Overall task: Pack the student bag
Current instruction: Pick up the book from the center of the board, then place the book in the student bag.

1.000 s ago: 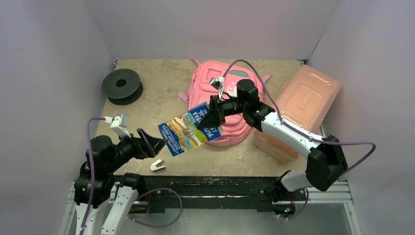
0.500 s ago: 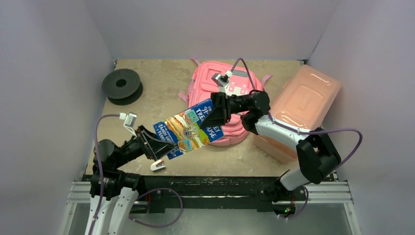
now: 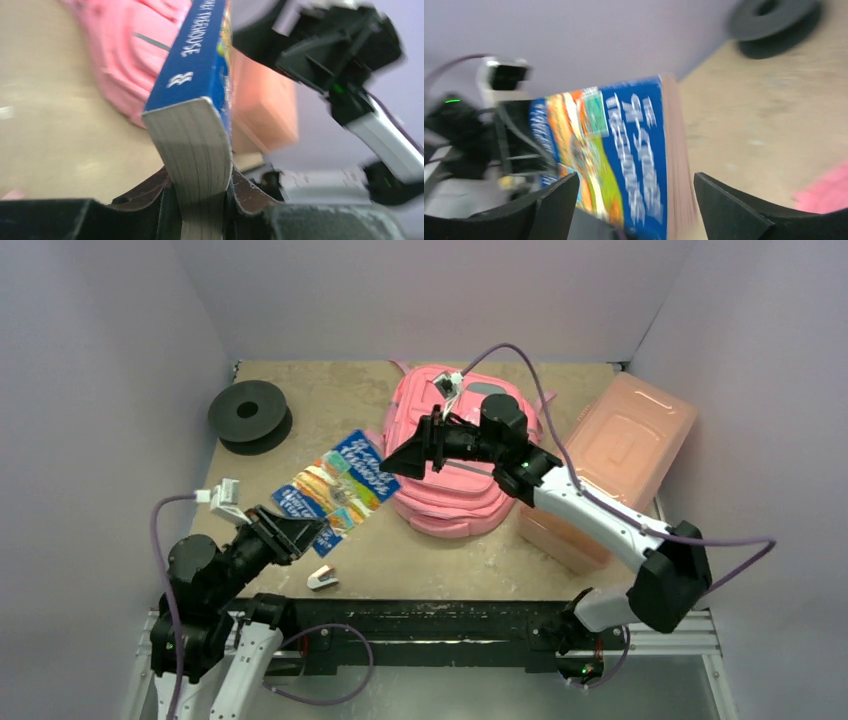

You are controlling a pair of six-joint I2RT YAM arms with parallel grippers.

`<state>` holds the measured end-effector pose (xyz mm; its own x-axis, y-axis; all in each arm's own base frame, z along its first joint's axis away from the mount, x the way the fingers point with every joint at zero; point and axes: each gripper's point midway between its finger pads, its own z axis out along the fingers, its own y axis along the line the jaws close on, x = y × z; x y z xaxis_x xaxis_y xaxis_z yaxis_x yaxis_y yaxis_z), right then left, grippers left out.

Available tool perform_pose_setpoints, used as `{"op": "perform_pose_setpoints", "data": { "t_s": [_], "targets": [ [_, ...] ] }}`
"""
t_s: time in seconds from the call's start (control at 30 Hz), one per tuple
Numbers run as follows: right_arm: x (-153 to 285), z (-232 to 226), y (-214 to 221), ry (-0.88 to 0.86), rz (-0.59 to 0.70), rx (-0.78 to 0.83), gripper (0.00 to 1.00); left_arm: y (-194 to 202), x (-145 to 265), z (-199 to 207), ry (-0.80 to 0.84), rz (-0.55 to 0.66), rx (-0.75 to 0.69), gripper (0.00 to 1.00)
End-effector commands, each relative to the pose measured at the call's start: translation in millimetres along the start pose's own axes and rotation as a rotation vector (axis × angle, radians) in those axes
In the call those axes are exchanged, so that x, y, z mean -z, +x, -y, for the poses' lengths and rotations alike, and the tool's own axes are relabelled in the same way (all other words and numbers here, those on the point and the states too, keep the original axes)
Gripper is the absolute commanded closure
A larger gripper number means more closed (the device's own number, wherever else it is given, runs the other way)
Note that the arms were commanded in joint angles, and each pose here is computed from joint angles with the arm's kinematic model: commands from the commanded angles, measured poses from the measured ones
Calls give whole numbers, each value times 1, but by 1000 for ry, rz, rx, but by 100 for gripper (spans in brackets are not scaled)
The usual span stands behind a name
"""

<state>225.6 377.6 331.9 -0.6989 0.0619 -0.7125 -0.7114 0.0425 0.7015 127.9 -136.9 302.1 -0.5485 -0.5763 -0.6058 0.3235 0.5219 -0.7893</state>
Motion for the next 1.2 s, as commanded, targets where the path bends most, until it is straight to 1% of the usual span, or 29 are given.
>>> {"op": "perform_pose_setpoints", "data": {
  "t_s": [0.0,0.03,0.1,0.27,0.3,0.33,0.43,0.53,0.67,0.77,0.8,0.9,1.0,1.07,1.17],
  "targets": [
    [84,104,-7,784,20,313,7,-32,73,-91,-646,298,5,100],
    [93,113,-4,843,7,344,6,-34,83,-98,-698,331,8,100],
    [105,129,7,921,-68,404,6,-35,92,-102,-737,355,8,100],
    [99,148,56,1073,-304,615,11,-32,89,-103,-728,337,13,100],
    [95,149,65,1087,-357,648,14,-31,86,-102,-716,330,17,100],
    [94,156,74,1128,-412,671,17,-30,82,-102,-706,321,19,100],
    [86,162,100,1162,-543,745,22,-26,73,-99,-675,280,22,100],
    [89,172,114,1208,-622,768,27,-21,69,-100,-667,246,25,100],
    [98,181,117,1282,-645,766,33,-16,67,-99,-651,228,32,100],
    [99,184,116,1312,-630,760,41,-12,65,-100,-637,216,39,100],
    [98,183,115,1311,-626,760,46,-11,64,-99,-632,213,41,100],
    [95,181,112,1307,-604,754,70,-7,61,-100,-622,195,50,100],
    [93,177,108,1292,-583,750,71,-5,60,-100,-616,182,50,100],
    [94,177,107,1300,-578,753,62,-4,59,-100,-612,178,50,100],
    [95,186,113,1323,-589,761,57,-2,57,-99,-600,169,54,100]
  ]
}}
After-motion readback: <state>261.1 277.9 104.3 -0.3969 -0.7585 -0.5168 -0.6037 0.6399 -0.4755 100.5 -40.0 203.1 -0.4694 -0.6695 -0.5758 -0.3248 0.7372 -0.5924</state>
